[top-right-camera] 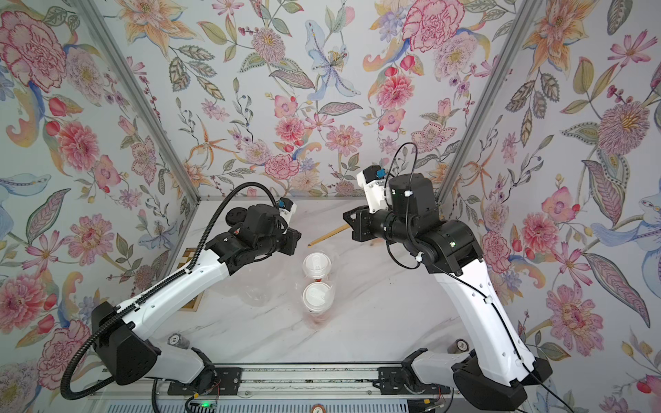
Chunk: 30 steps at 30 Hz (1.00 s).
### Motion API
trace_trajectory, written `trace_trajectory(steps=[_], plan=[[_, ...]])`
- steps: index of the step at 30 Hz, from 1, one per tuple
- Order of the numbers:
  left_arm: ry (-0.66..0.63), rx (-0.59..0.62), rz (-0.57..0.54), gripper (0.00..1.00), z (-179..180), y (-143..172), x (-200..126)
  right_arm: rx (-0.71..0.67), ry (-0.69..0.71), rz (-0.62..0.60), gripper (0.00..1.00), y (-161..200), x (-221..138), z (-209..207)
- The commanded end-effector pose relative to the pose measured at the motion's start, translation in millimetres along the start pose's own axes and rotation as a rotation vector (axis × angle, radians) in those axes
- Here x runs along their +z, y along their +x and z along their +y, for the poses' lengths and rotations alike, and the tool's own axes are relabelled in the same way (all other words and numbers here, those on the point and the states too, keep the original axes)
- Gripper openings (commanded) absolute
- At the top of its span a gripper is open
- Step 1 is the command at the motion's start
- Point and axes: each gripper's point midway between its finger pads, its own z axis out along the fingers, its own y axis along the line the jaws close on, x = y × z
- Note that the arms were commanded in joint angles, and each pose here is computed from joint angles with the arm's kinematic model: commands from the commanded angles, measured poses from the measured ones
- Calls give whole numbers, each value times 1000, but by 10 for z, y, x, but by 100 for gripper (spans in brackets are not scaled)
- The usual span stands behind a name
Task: Pack milk tea into plastic carrier bags
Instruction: Place the straw in the plastic carrier bag.
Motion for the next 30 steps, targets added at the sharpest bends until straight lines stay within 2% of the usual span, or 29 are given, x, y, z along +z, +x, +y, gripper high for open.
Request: trace_trajectory(steps=[1,3,4,7,9,15,24,28,30], plan=[[39,-5,-67,25,-61,-250,-180,-25,45,30,0,37,77,-41],[52,13,-60,44,-94,-258,-207,-33,47,44,0,58,114,-31],[56,35,-53,50,-106,-257,-232,-34,51,49,0,65,125,-36],[19,119,-18,60,-47,-224,-289,-40,65,59,0,83,155,-62],[-17,180,15,63,14,-187,-321,-41,76,65,0,93,163,-83],[-37,298,98,66,56,-94,-302,-44,80,66,0,80,182,-90],[88,341,154,65,-134,18,-73,-49,78,85,0,78,304,-79],[80,355,139,63,-128,-29,-79,-52,80,92,0,82,344,-74],[58,360,132,56,-94,-52,-77,-55,93,91,0,81,352,-91]])
